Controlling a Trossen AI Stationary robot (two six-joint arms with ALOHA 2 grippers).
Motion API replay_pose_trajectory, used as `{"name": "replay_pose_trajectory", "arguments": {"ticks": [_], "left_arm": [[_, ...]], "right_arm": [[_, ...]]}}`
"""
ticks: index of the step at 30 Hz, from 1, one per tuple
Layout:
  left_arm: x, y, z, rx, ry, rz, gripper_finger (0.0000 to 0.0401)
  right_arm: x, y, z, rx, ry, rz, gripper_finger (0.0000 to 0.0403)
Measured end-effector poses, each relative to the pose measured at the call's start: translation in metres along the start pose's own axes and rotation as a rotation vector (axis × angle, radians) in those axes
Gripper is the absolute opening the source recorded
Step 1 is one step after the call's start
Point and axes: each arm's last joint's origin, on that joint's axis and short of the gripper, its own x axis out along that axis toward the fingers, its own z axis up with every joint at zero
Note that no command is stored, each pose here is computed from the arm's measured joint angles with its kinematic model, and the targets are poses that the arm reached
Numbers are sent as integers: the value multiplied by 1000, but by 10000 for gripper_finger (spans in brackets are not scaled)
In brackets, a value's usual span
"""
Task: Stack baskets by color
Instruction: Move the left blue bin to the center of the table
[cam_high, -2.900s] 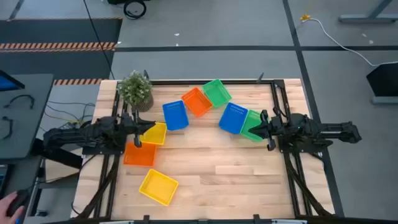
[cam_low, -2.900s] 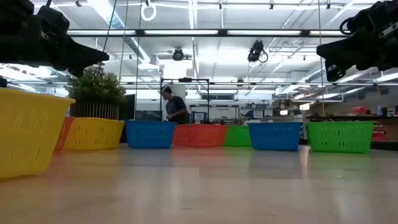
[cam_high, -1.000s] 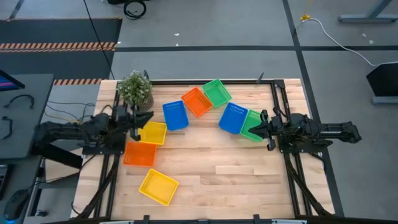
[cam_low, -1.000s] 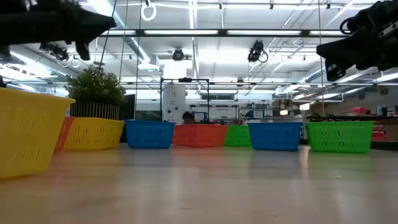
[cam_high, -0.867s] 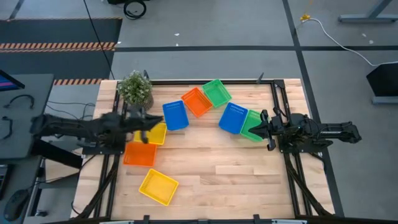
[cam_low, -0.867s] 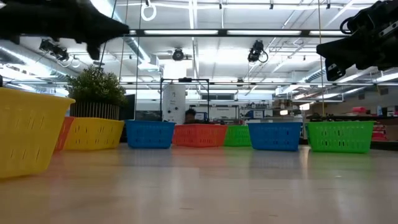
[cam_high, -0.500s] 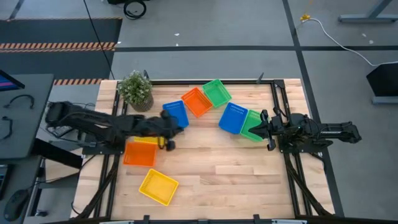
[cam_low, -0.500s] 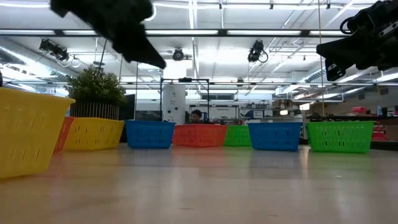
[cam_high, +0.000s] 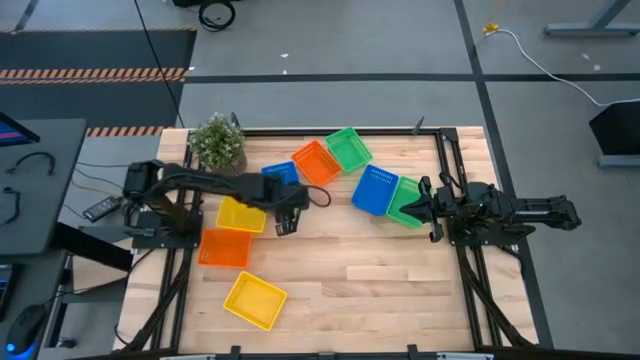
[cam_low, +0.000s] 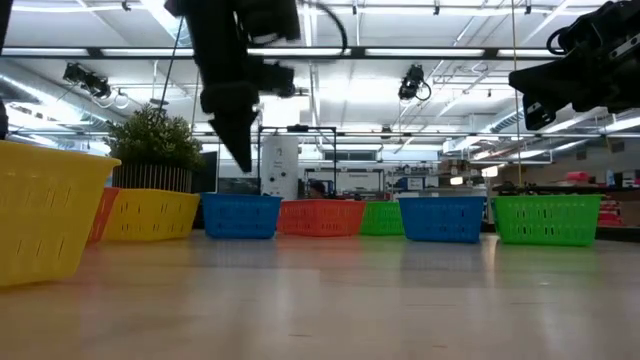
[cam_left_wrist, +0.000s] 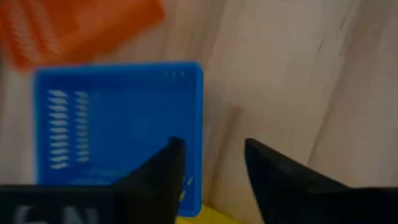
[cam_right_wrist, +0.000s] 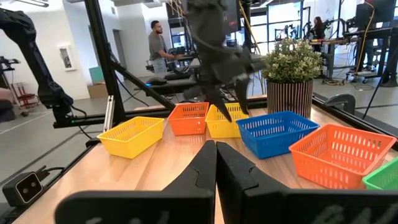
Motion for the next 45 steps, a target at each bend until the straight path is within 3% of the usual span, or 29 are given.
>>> {"name": "replay_pose_trajectory", "arguments": {"ticks": [5, 10, 26, 34, 39, 45], "left_arm": [[15, 17, 1, 32, 56, -4, 244], [18, 19, 5, 131, 31, -32, 239], [45, 15, -5, 74, 10, -42, 124], [48, 13, -8, 65, 47, -89, 15], [31, -8, 1, 30, 20, -146, 12], [-12, -63, 14, 52, -75, -232, 11]], "right_arm": [[0, 0, 0, 0, 0, 0, 8], [0, 0, 0, 0, 0, 0, 8], [0, 0, 1, -1, -11, -5, 8], [0, 0, 1, -1, -11, -7, 8], [0, 0, 2, -2, -18, -6, 8], [0, 0, 2, -2, -25, -5, 8]]}}
